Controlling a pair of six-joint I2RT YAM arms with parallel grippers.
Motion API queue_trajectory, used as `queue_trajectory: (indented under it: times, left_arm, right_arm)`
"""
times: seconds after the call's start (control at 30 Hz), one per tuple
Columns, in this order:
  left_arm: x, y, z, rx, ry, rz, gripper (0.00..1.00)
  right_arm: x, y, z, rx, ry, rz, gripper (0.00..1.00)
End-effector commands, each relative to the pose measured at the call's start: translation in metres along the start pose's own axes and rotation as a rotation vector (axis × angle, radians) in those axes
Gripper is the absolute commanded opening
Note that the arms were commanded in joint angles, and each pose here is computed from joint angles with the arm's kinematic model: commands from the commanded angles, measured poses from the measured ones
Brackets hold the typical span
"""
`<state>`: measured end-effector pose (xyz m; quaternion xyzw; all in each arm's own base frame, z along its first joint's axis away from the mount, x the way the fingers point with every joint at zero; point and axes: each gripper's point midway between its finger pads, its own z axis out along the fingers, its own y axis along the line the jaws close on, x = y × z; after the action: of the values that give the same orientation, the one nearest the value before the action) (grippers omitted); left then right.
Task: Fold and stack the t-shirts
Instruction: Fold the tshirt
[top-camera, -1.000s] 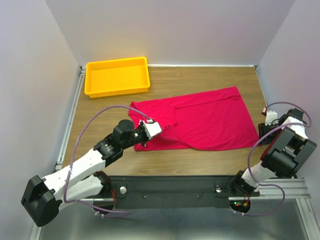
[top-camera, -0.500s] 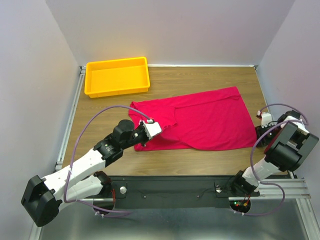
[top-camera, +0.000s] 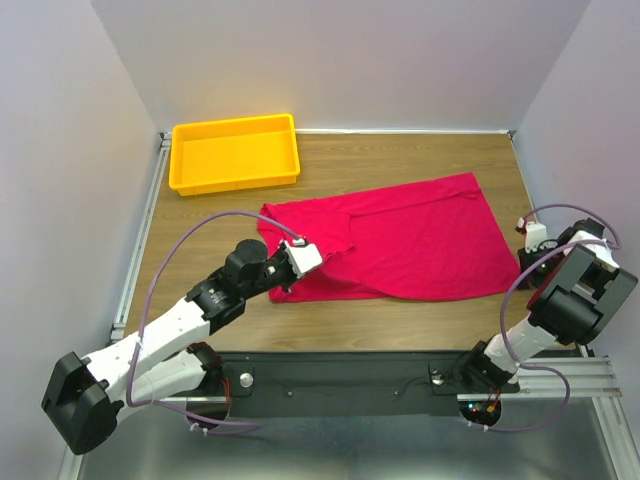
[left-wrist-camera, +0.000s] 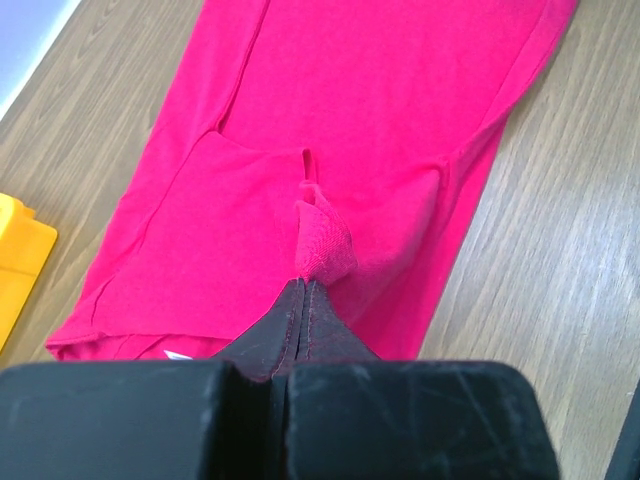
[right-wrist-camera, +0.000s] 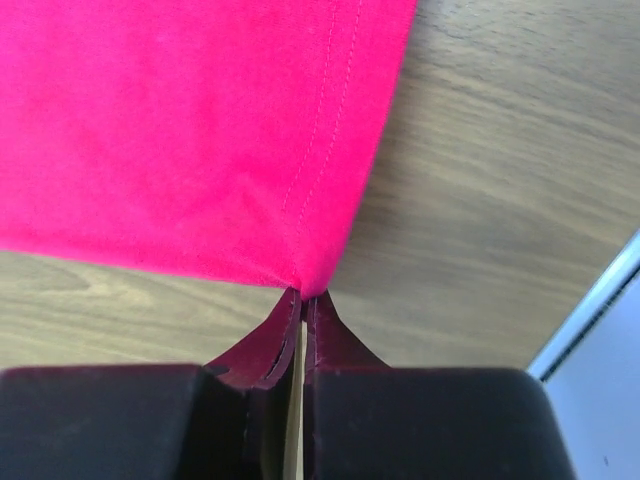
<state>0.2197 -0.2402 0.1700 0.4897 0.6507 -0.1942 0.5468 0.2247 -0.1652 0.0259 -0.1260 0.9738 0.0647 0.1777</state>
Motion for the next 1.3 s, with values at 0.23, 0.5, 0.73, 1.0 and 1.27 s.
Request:
queue_trajectory:
  times: [0.23, 0.5, 0.73, 1.0, 1.27]
  left_arm:
    - [-0.034, 0.016, -0.020, -0.088, -0.126, -0.007, 0.00]
    - [-0.025, 0.025, -0.026, -0.156, -0.093, -0.033, 0.00]
    - [-0.016, 0.039, -0.019, -0.208, -0.031, -0.034, 0.00]
    - [-0.021, 0.059, -0.016, -0.274, -0.019, -0.035, 0.00]
    - [-0.021, 0.081, -0.013, -0.366, -0.005, -0.016, 0.00]
  right_arm:
    - [-0.037, 0.032, -0.062, -0.058, -0.134, -0.017, 0.01]
    - [-0.073, 0.029, -0.079, -0.121, -0.229, 0.066, 0.01]
    - [-0.110, 0.021, -0.077, -0.259, -0.310, 0.165, 0.01]
    - [-0.131, 0.015, -0.053, -0.348, -0.316, 0.225, 0.01]
    - [-0.151, 0.002, -0.033, -0.345, -0.323, 0.256, 0.01]
